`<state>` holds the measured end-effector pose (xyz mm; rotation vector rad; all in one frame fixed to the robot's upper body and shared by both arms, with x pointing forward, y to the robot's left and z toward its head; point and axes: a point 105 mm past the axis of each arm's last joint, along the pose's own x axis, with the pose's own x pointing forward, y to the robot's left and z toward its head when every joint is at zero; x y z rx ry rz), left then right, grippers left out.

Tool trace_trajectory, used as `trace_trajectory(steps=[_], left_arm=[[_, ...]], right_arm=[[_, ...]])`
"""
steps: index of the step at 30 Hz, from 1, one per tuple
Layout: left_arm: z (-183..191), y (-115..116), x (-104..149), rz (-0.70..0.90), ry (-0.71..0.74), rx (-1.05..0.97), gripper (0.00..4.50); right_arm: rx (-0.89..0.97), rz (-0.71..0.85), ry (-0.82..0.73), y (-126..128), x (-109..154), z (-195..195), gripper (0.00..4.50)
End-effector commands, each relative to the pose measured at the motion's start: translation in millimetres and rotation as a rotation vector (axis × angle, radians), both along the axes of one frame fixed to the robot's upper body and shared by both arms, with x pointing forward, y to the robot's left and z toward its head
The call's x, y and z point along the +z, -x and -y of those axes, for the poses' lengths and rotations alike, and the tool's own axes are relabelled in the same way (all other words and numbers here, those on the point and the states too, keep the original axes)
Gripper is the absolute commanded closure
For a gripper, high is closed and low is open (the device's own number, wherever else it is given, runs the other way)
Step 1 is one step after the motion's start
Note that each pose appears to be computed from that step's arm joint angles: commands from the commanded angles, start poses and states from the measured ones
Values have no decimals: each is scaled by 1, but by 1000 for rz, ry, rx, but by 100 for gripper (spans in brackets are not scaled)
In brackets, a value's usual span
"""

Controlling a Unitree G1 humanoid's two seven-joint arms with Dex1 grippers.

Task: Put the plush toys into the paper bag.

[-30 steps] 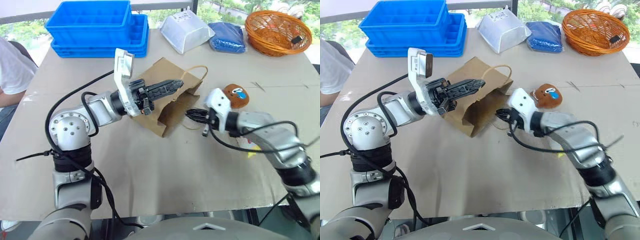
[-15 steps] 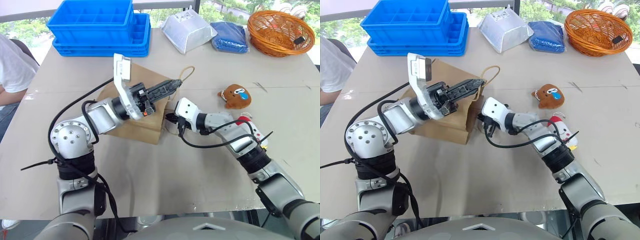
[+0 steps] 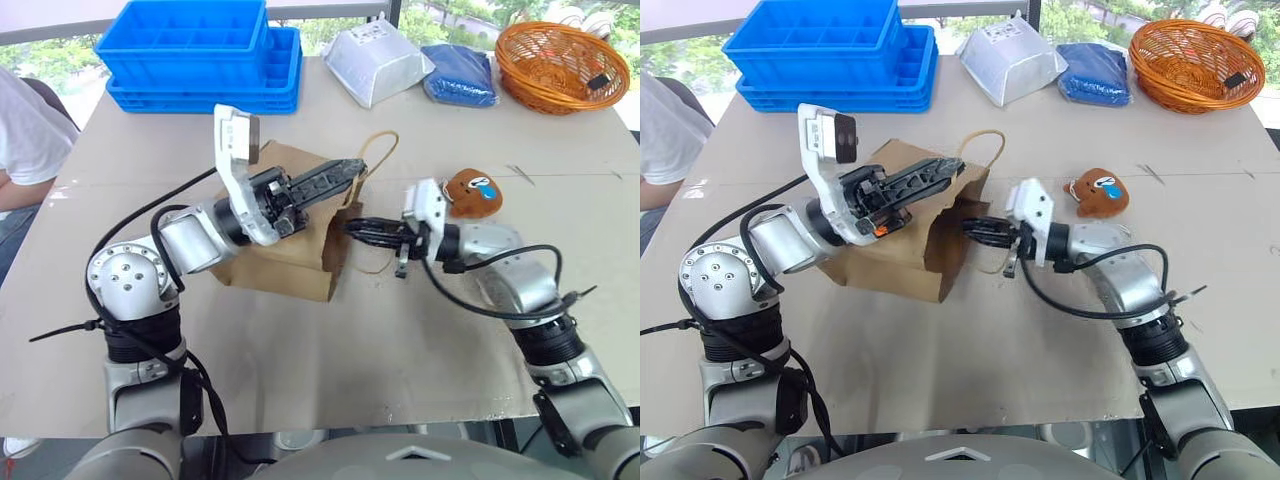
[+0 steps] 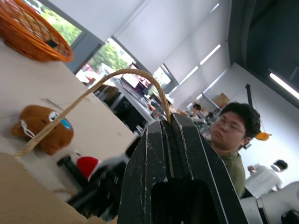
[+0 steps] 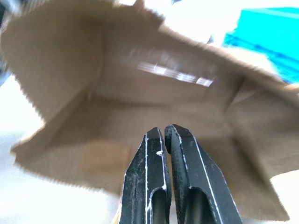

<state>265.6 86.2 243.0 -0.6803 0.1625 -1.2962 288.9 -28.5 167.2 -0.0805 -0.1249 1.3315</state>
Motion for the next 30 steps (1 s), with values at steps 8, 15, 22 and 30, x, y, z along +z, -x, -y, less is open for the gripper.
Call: trace_trajectory(steps=[8,15,22,30], left_arm=[[0,0,1,25,-3,-39,450],[-1,2,-4,25,-15,-45,450],[0,4,-5,26,-13,-60,450],[-9,-4,7,7,65,-1,450]], right_arm=[[-32,-154,87,24,5,55,447],[-63,-128,72,30,24,68,447],[3,-97,-139,24,64,38,447],[22,-166,-111,13,22,26,447]])
